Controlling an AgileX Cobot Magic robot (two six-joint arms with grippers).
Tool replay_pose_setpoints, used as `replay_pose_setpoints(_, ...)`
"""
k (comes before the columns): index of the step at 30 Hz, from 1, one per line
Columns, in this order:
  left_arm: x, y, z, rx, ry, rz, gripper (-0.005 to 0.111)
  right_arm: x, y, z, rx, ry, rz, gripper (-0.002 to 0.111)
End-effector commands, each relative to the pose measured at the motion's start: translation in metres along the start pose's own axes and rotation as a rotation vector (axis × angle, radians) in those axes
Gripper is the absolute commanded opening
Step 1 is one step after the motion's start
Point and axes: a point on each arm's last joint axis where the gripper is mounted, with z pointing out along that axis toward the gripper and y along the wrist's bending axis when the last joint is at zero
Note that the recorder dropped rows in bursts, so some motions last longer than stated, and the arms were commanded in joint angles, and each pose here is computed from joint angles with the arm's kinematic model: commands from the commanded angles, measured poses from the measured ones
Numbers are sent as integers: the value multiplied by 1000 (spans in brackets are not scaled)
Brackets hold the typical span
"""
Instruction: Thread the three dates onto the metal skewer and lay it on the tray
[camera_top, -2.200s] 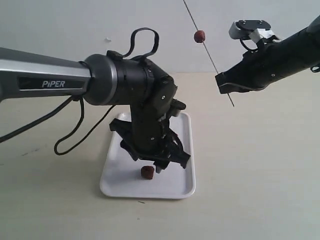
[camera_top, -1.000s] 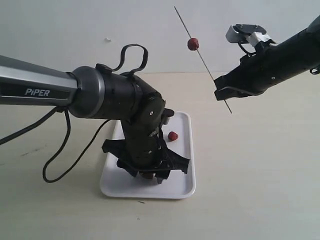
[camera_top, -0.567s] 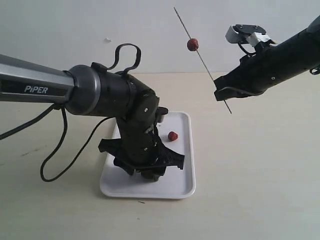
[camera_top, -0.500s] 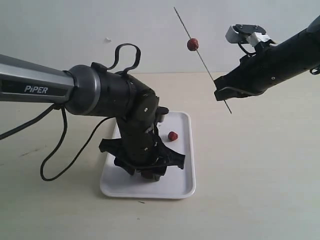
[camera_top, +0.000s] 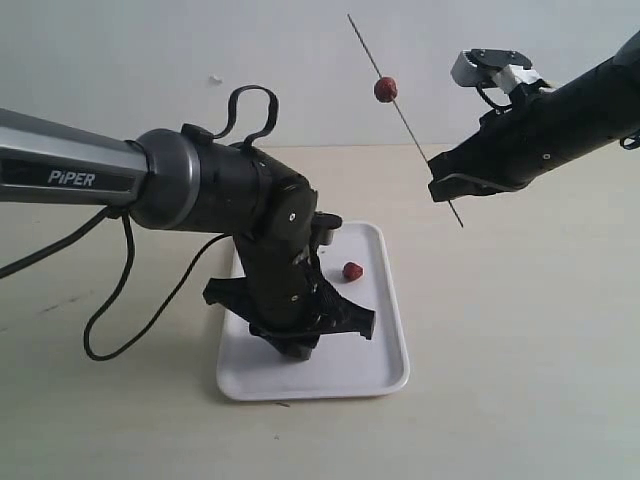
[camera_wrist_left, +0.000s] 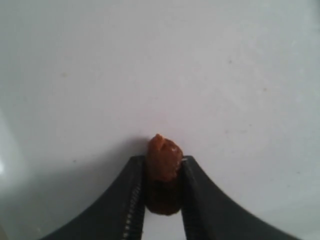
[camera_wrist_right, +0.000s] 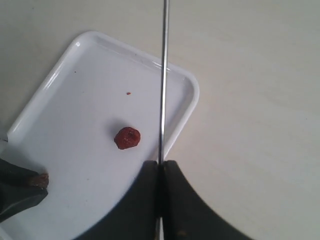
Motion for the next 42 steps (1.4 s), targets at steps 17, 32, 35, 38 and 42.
replay_pose_setpoints(17,-36,82,-83,158,-167,-19,8,15,-3,8,-47,129,-167,0)
replay_pose_setpoints(32,-42,205,-128,772,-290,-71,9,42,-13,25,-157,333,-610,0)
replay_pose_setpoints(35,-39,216,-127,782,-283,-70,9,47,-7,22,-243,375,-609,0)
replay_pose_setpoints(38,-41,213,-120,867,-281,-59,9,47,1,21,-339,343,-640,0)
replay_pose_setpoints(42,-44,212,-115,893,-295,-65,9,45,4,21,-366,310,-648,0)
